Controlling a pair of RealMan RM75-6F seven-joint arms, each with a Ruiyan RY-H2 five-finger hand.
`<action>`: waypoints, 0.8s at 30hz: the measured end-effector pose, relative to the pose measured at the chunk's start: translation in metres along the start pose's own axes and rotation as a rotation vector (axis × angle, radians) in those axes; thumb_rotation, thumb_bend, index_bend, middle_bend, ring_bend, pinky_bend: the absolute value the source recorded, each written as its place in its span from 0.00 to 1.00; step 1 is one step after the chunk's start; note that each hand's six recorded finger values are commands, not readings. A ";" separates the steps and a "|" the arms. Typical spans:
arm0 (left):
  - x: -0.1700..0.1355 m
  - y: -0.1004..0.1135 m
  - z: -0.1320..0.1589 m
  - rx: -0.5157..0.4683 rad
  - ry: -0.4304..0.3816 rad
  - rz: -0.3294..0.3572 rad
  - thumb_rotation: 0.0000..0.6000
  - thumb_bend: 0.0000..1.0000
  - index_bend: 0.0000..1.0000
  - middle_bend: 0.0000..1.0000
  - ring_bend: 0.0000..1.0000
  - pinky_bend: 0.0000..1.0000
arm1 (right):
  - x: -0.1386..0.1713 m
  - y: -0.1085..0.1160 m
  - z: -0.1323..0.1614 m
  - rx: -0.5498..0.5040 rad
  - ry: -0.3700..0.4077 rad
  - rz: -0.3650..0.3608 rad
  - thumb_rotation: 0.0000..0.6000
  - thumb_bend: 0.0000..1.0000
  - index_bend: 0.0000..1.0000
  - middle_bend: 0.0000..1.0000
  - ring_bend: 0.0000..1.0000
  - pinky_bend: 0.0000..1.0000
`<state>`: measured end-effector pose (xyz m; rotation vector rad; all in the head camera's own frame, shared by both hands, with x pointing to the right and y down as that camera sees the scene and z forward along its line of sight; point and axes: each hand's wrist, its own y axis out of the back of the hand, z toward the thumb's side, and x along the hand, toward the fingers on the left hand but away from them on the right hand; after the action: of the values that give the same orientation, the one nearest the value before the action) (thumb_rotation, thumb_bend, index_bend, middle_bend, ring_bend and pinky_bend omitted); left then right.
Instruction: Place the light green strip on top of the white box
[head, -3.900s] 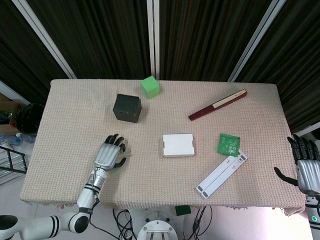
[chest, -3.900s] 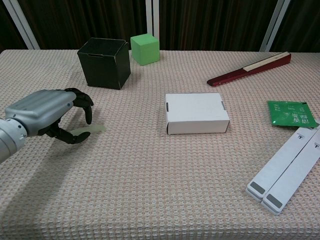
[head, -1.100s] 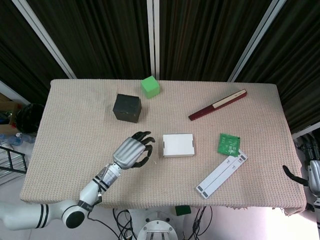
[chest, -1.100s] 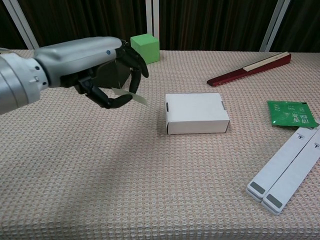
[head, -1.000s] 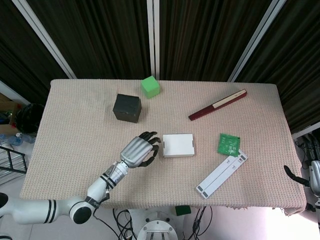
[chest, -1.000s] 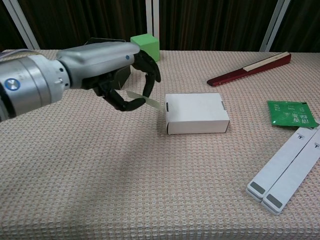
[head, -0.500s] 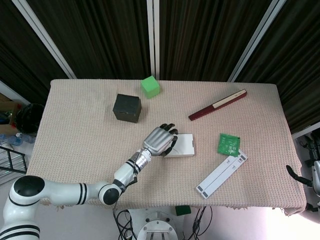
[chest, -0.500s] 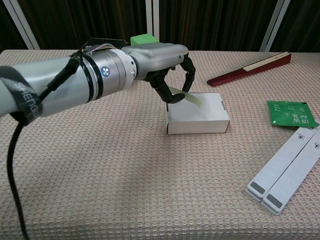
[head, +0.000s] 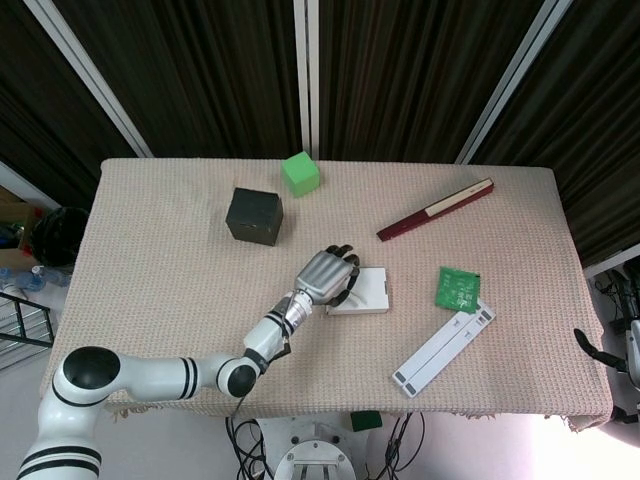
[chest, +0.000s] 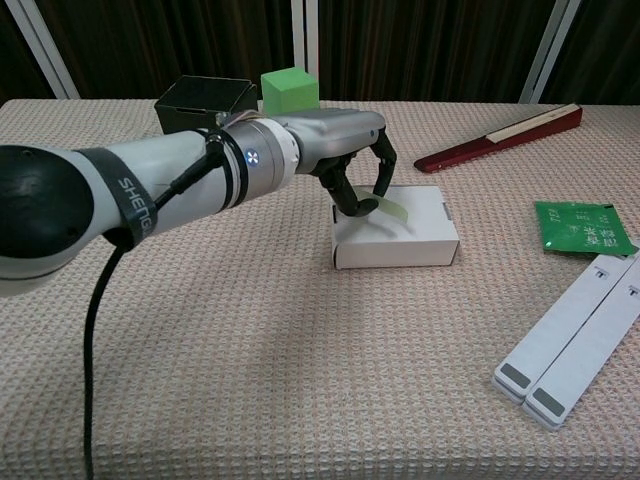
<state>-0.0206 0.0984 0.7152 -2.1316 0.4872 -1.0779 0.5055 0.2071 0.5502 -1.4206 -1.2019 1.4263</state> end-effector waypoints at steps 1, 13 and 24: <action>0.001 -0.001 0.000 -0.003 0.001 -0.001 1.00 0.44 0.63 0.26 0.11 0.20 | 0.000 0.001 -0.001 -0.001 0.000 -0.002 0.85 0.21 0.00 0.00 0.00 0.00; 0.009 -0.010 0.001 -0.007 0.002 -0.009 1.00 0.45 0.63 0.26 0.11 0.20 | 0.001 0.003 -0.004 -0.006 -0.003 -0.017 0.85 0.21 0.00 0.00 0.00 0.00; 0.011 -0.005 0.000 0.000 0.007 0.006 1.00 0.44 0.45 0.26 0.11 0.19 | 0.000 0.003 -0.006 -0.006 -0.007 -0.017 0.85 0.21 0.00 0.00 0.00 0.00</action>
<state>-0.0139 0.0948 0.7250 -2.1256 0.4964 -1.0823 0.5112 0.2074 0.5481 -1.4069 -1.2207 1.4185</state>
